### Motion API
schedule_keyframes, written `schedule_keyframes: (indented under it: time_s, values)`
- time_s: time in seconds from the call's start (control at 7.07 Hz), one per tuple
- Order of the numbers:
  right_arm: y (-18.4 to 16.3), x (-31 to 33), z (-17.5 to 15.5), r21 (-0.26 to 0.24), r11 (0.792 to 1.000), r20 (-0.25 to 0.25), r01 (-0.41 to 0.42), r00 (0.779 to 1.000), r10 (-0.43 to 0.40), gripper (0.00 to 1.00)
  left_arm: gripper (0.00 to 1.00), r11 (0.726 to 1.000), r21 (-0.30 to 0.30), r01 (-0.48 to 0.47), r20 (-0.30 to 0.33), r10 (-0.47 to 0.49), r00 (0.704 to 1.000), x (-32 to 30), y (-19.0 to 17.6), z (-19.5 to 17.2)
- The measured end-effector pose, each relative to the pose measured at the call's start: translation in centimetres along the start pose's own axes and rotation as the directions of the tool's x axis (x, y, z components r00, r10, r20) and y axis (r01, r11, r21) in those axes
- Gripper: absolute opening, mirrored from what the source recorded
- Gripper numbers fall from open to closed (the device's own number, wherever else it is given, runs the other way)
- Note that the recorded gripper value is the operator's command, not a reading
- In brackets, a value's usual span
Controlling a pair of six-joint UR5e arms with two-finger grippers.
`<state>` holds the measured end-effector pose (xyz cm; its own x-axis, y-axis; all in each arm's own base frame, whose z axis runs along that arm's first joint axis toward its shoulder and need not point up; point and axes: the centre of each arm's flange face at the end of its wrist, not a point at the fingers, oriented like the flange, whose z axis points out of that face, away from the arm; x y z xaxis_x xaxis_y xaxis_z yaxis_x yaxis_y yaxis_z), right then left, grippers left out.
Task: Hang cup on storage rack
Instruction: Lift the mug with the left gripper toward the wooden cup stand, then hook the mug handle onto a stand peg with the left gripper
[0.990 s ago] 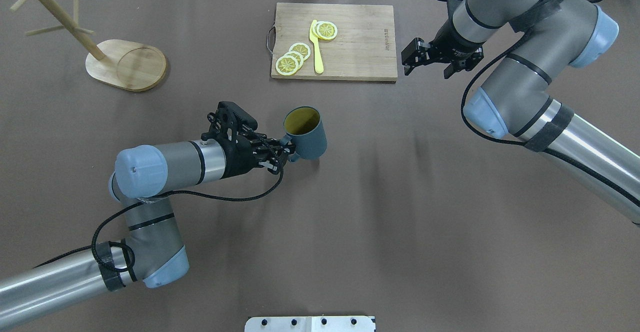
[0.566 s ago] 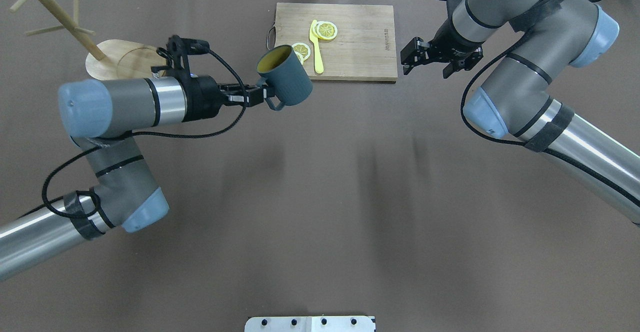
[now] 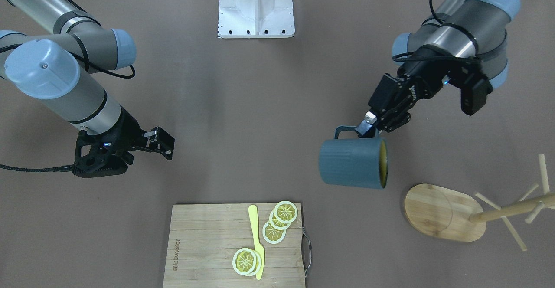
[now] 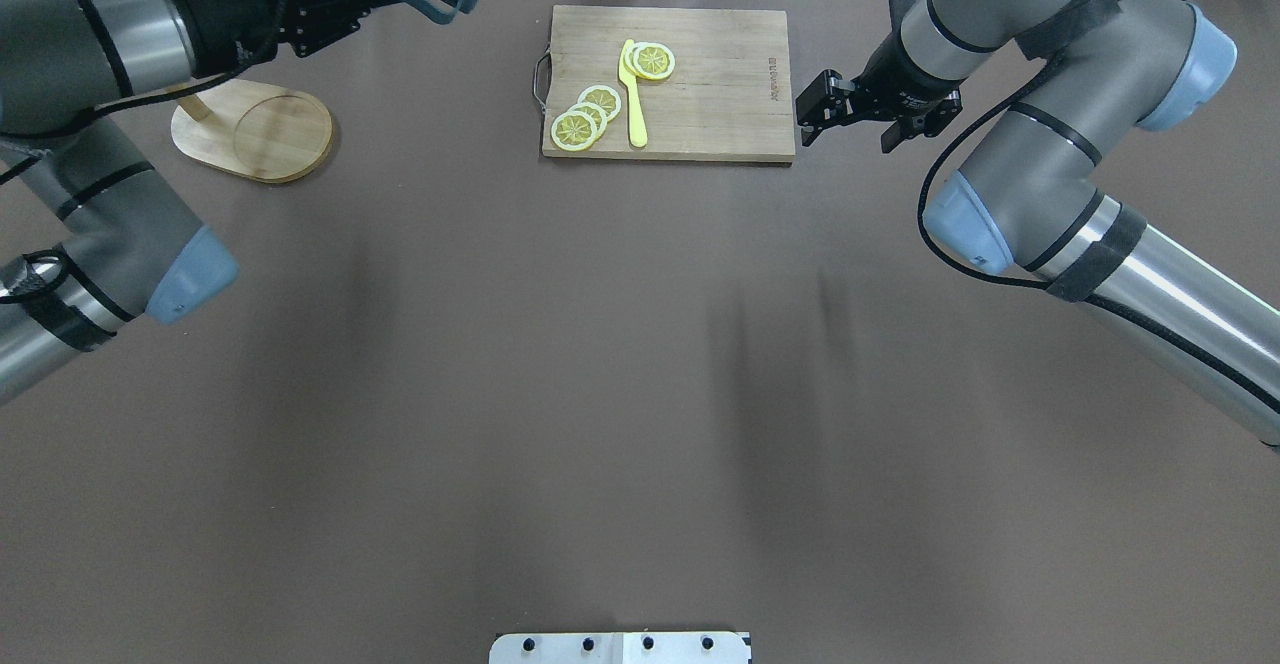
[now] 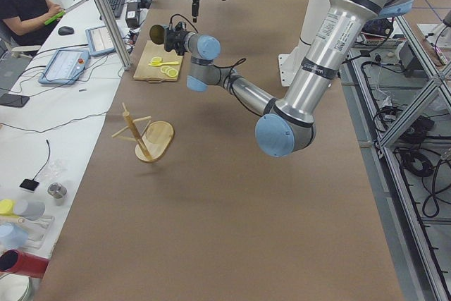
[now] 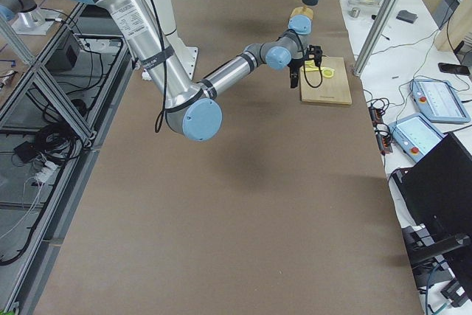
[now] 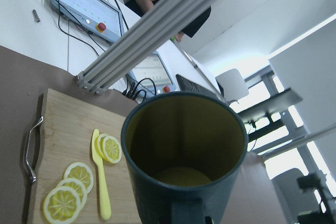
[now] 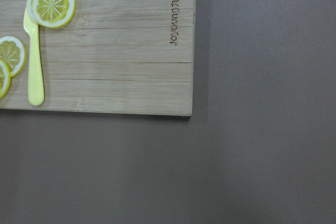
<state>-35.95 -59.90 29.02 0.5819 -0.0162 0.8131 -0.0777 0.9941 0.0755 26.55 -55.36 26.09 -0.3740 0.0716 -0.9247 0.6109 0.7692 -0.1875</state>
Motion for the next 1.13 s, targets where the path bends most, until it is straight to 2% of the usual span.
schedule_keyframes:
  time_s: [0.14, 0.28, 0.57, 0.85, 0.99, 1.13]
  values:
    - [0.0, -0.2, -0.1, 0.002, 1.000, 0.001, 0.003, 1.000, -0.003, 0.99, 0.00, 0.987, 0.054, 0.153, -0.105, -0.147, 0.984, -2.1, -1.9, -2.4]
    - [0.0, -0.6, -0.2, 0.005, 1.000, 0.004, 0.005, 1.000, -0.005, 0.99, 0.00, 0.960, 0.065, 0.272, -0.205, -0.254, 0.945, -5.4, -3.4, -4.3]
    - [0.0, -1.7, -0.4, 0.011, 1.000, 0.013, 0.000, 1.000, 0.000, 0.99, 0.00, 0.895, 0.070, 0.441, -0.358, -0.390, 0.848, -10.5, -5.6, -7.1]
    - [0.2, -2.1, -0.3, 0.008, 1.000, 0.015, -0.004, 1.000, 0.004, 0.99, 0.00, 0.808, 0.079, 0.584, -0.479, -0.483, 0.732, -10.8, -6.7, -7.6]
    - [0.3, -2.2, -0.2, 0.007, 1.000, 0.015, -0.004, 1.000, 0.004, 0.99, 0.00, 0.780, 0.090, 0.619, -0.515, -0.496, 0.699, -11.0, -7.0, -7.6]
    - [0.4, -2.3, -0.1, 0.007, 1.000, 0.014, -0.004, 1.000, 0.003, 0.99, 0.00, 0.765, 0.105, 0.636, -0.528, -0.499, 0.687, -11.5, -7.1, -7.7]
